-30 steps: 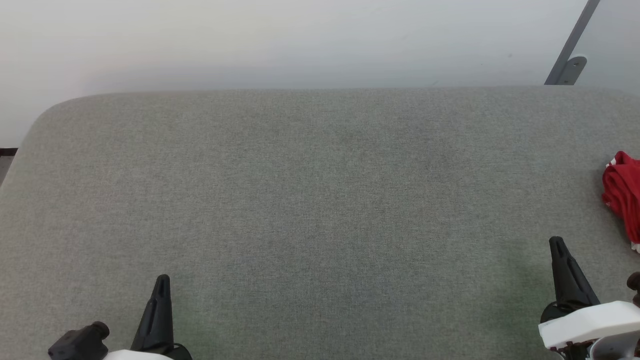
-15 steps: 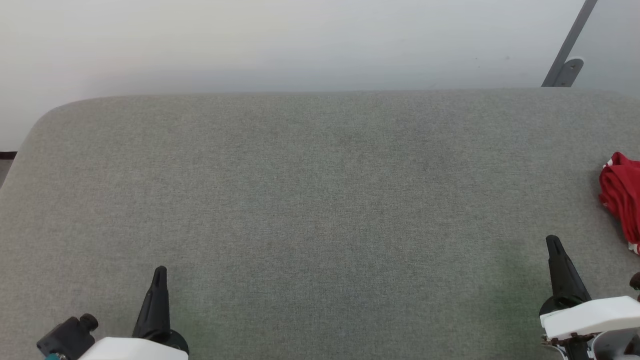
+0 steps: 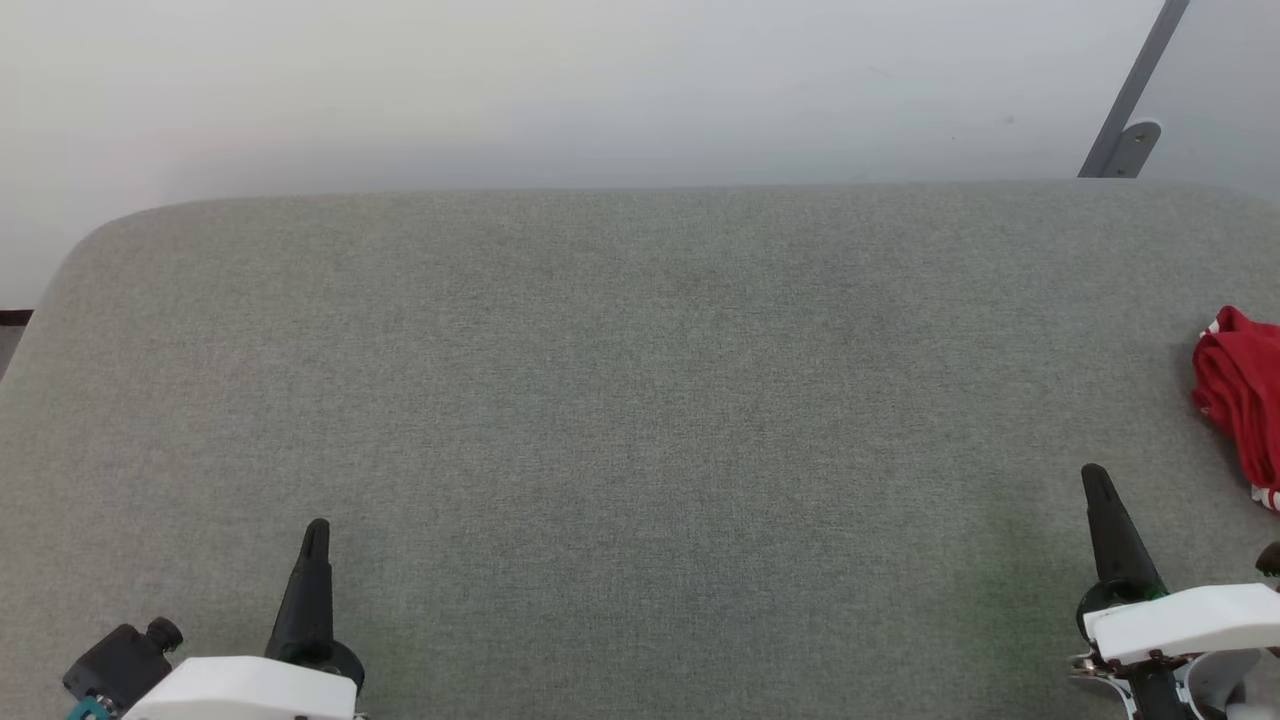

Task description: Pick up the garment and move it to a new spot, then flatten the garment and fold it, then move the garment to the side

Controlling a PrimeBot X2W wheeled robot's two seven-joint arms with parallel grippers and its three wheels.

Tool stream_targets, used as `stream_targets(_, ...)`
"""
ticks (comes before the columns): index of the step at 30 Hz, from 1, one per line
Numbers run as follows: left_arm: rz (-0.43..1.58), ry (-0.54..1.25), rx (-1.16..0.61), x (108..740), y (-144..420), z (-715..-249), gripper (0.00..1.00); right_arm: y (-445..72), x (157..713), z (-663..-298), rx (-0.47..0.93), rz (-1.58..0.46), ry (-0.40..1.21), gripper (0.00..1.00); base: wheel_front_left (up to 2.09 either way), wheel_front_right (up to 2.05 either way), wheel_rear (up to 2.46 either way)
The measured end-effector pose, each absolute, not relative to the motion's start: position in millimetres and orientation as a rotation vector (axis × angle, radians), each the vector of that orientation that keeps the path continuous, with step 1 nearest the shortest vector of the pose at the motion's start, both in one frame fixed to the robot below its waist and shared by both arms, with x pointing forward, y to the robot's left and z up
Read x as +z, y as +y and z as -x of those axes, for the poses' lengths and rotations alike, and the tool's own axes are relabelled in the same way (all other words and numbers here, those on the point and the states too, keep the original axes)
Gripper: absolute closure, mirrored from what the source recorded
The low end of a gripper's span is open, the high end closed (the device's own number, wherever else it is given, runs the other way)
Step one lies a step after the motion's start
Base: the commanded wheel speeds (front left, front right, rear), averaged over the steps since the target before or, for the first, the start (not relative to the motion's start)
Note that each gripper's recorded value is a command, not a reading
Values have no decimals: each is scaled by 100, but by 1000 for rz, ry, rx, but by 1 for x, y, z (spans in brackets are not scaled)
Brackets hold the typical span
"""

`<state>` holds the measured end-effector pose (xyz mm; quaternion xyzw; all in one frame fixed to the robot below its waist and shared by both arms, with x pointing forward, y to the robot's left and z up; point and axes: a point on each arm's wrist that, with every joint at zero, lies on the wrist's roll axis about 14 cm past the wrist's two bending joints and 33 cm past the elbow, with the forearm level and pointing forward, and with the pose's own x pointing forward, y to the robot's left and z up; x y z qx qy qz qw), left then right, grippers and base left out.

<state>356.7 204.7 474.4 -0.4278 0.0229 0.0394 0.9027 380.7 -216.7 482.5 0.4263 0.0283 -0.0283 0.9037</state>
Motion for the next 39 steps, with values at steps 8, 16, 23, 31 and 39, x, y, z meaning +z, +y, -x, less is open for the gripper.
stream_targets(8,974,50,84,475,205,-360,100,-215,483,-381,-62,-972,58,100,0,0,0)
stream_targets(16,1054,45,83,478,205,-365,100,-214,486,-383,-61,-1057,50,100,0,0,0)
stream_targets(23,1125,41,79,481,205,-368,100,-212,486,-383,-62,-1128,52,100,0,0,0)
stream_targets(31,1206,42,77,483,205,-371,100,-210,488,-384,-61,-1204,46,100,0,0,0)
stream_targets(39,1282,36,69,486,204,-374,100,-208,491,-385,-52,-1281,40,100,0,0,0)
